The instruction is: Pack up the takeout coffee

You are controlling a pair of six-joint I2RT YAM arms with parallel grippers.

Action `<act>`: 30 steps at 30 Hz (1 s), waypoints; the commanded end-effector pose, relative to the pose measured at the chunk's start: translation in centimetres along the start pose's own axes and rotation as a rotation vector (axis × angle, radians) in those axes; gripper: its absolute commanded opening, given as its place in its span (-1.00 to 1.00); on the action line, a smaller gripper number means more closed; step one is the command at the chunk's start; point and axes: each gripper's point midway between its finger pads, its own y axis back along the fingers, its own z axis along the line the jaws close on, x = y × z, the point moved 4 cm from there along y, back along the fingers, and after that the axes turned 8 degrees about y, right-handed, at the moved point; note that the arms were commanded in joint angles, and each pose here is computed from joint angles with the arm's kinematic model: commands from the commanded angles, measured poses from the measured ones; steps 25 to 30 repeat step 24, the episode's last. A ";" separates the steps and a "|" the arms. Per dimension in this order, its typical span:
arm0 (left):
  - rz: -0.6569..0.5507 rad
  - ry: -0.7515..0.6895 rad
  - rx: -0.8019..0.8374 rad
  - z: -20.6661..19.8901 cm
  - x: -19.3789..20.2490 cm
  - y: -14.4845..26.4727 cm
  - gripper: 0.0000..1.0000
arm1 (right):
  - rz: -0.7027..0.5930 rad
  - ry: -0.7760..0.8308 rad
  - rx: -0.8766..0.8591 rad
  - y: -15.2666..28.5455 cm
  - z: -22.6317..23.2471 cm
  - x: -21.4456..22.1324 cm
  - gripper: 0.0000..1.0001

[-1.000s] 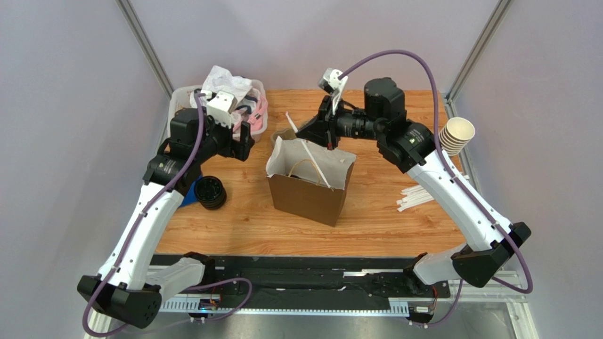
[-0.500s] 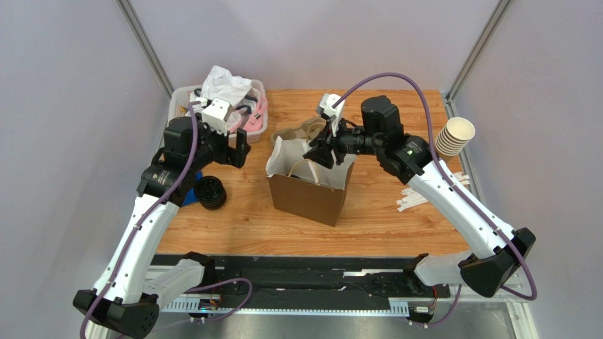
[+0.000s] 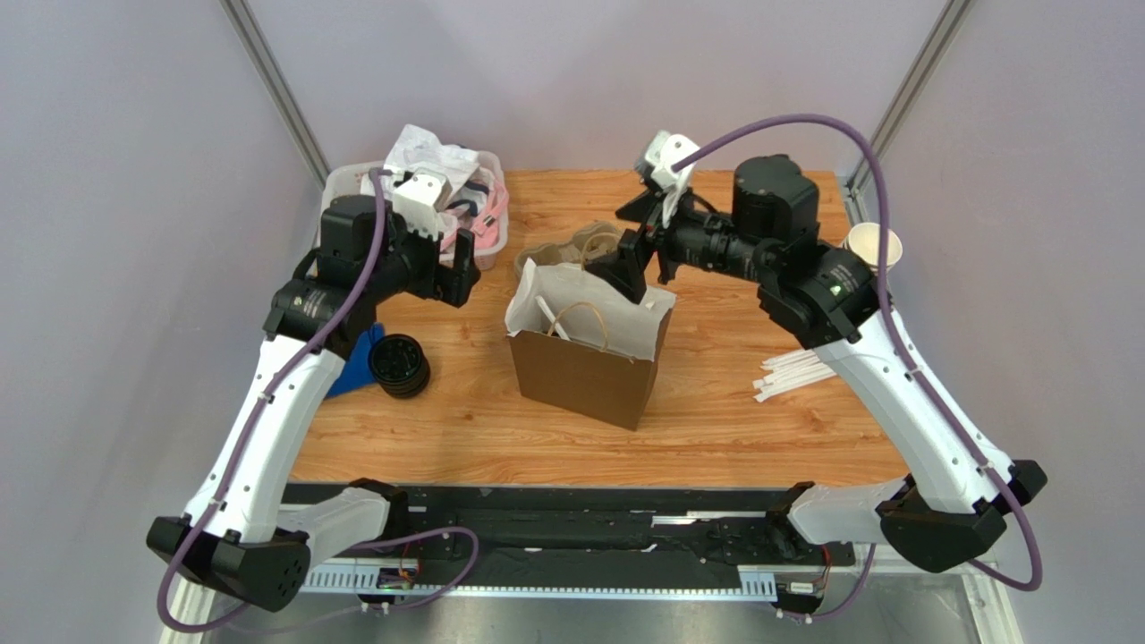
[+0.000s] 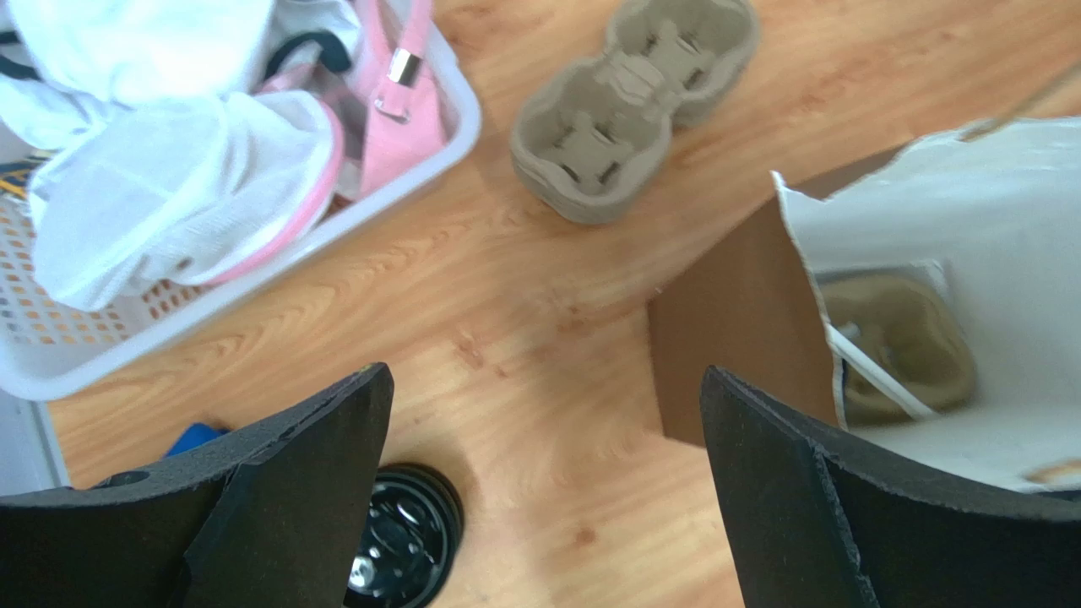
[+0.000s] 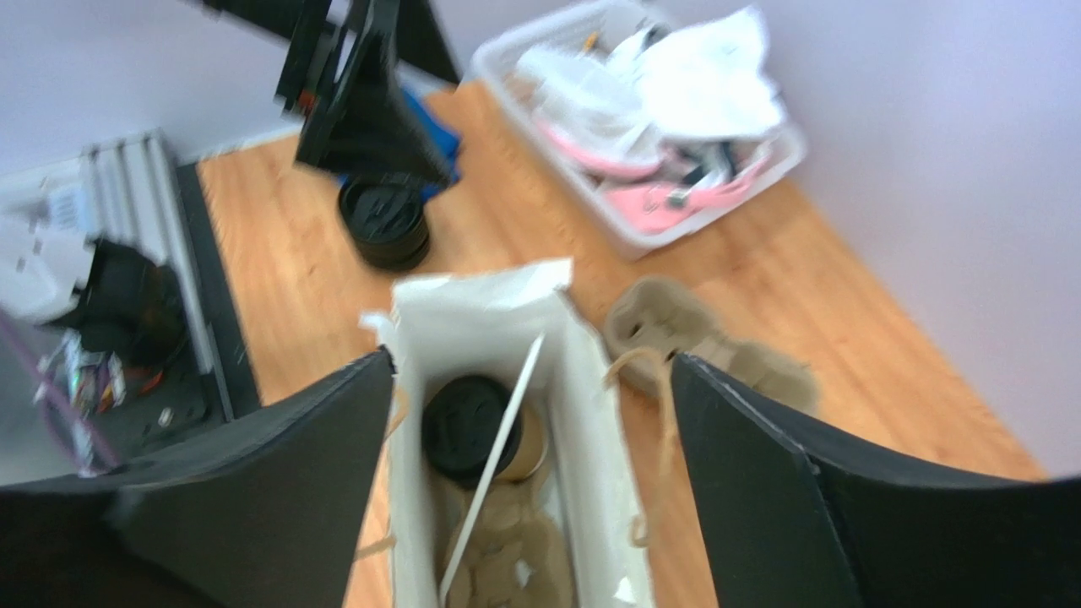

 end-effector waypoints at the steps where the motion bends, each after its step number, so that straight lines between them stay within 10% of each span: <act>1: 0.062 0.016 0.104 -1.6 -1.9 0.8 0.98 | -0.092 -0.027 0.294 3.3 -4.3 -4.2 0.96; 9: 0.232 0.045 0.228 -1.5 -4.0 -0.3 0.98 | 0.071 -0.360 0.635 8.7 -13.0 3.8 1.00; 19: 0.322 0.311 0.166 5.8 -2.7 -3.0 0.98 | 0.402 -0.523 0.770 13.1 -12.8 17.4 1.00; 30: 0.355 0.276 0.127 6.7 -1.4 -3.5 0.98 | 0.417 -0.538 0.764 13.3 -12.3 18.4 1.00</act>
